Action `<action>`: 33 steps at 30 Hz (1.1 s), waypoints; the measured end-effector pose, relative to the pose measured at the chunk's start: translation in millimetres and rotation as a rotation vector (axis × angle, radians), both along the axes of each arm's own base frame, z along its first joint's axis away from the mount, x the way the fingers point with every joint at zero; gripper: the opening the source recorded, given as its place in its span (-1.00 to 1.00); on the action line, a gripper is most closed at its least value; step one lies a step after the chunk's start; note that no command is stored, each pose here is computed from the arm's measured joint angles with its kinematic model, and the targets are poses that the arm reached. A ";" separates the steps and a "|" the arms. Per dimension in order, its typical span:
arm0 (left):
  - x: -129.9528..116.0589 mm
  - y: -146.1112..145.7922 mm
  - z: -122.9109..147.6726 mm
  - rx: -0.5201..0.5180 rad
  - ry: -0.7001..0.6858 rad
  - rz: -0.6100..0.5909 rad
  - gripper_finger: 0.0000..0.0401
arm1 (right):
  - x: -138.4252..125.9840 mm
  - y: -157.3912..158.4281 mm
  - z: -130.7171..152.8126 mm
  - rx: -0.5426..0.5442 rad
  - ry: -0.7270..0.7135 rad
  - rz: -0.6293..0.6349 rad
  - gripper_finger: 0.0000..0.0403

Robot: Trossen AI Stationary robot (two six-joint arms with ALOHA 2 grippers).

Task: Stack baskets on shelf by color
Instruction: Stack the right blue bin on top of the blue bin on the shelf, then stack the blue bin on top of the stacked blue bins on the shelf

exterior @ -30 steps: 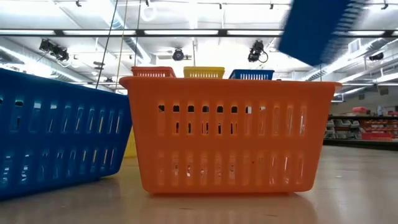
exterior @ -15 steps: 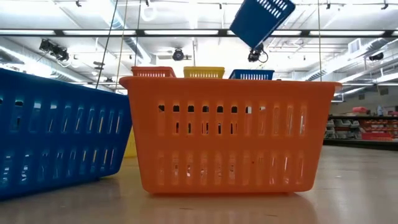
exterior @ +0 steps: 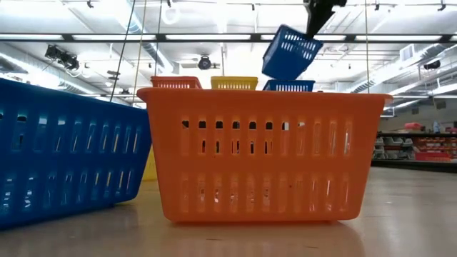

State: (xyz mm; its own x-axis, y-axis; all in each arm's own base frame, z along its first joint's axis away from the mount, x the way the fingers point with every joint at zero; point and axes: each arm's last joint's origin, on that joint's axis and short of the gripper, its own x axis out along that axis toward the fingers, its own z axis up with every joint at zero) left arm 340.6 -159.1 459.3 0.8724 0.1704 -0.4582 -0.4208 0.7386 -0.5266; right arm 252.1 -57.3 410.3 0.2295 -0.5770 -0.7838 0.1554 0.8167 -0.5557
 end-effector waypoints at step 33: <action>-33.1 17.4 -40.1 -0.028 0.552 0.081 -0.14 | 17.0 6.1 9.6 0.528 -0.216 -0.032 -0.27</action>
